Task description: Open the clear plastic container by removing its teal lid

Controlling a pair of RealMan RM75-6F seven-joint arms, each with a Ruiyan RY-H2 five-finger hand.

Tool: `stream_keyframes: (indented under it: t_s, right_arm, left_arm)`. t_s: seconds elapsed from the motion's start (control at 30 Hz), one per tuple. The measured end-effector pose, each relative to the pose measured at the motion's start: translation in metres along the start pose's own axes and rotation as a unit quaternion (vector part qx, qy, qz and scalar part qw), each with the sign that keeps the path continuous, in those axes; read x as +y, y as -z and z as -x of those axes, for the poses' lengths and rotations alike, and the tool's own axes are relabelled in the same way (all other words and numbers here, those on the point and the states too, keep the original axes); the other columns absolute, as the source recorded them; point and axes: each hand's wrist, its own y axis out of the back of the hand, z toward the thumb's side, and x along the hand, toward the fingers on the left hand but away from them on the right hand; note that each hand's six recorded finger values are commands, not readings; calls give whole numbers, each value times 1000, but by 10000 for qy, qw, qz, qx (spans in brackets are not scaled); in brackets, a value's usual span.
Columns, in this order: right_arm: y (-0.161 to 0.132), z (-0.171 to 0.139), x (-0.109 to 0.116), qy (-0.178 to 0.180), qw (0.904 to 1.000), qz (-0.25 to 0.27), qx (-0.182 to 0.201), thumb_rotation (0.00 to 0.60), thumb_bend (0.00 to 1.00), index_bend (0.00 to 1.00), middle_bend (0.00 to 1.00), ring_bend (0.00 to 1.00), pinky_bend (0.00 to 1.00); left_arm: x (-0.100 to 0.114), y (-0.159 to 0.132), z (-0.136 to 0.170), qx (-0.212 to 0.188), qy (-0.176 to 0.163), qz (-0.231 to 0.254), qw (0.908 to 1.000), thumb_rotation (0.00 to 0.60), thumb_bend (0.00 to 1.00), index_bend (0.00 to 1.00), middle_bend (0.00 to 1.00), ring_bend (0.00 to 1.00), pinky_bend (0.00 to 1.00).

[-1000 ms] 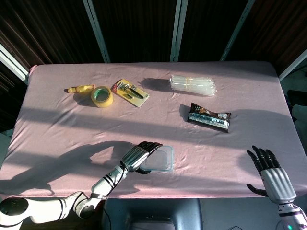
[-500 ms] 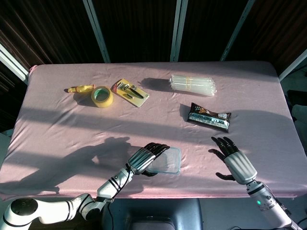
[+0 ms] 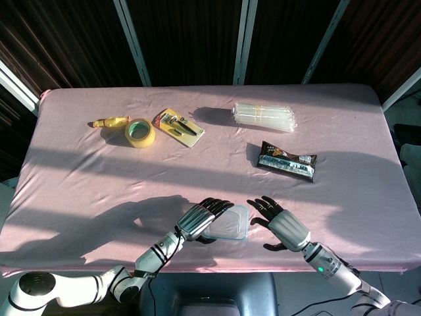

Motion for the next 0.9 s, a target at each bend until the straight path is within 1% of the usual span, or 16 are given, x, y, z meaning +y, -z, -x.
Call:
stream_keyframes:
  t_s: [0.07, 0.17, 0.33, 0.67, 0.9]
  right_arm:
    - [-7, 5, -4, 0, 9999, 32, 103, 600, 281, 537, 74, 0, 0]
    - [-15, 11, -9, 12, 9998, 70, 210, 600, 320, 565, 81, 0, 0]
    - [-22, 20, -13, 52, 9996, 18, 275, 600, 375, 597, 86, 0, 0]
    - [-27, 30, -13, 126, 9995, -85, 277, 600, 391, 631, 96, 0, 0]
    - [-30, 36, -16, 42, 9996, -102, 258, 600, 391, 637, 96, 0, 0]
  left_arm:
    - [0, 1, 0, 23, 11, -9, 10000, 600, 256, 0, 261, 206, 274]
    - [0, 3, 0, 54, 12, -22, 10000, 600, 256, 0, 263, 210, 279]
    - [-1, 3, 1, 59, 33, -62, 10000, 600, 257, 0, 264, 210, 278]
    - [-1, 0, 3, 11, 56, -61, 10000, 600, 256, 0, 263, 210, 278]
    - [0, 1, 4, 18, 62, -50, 10000, 600, 256, 0, 262, 209, 278]
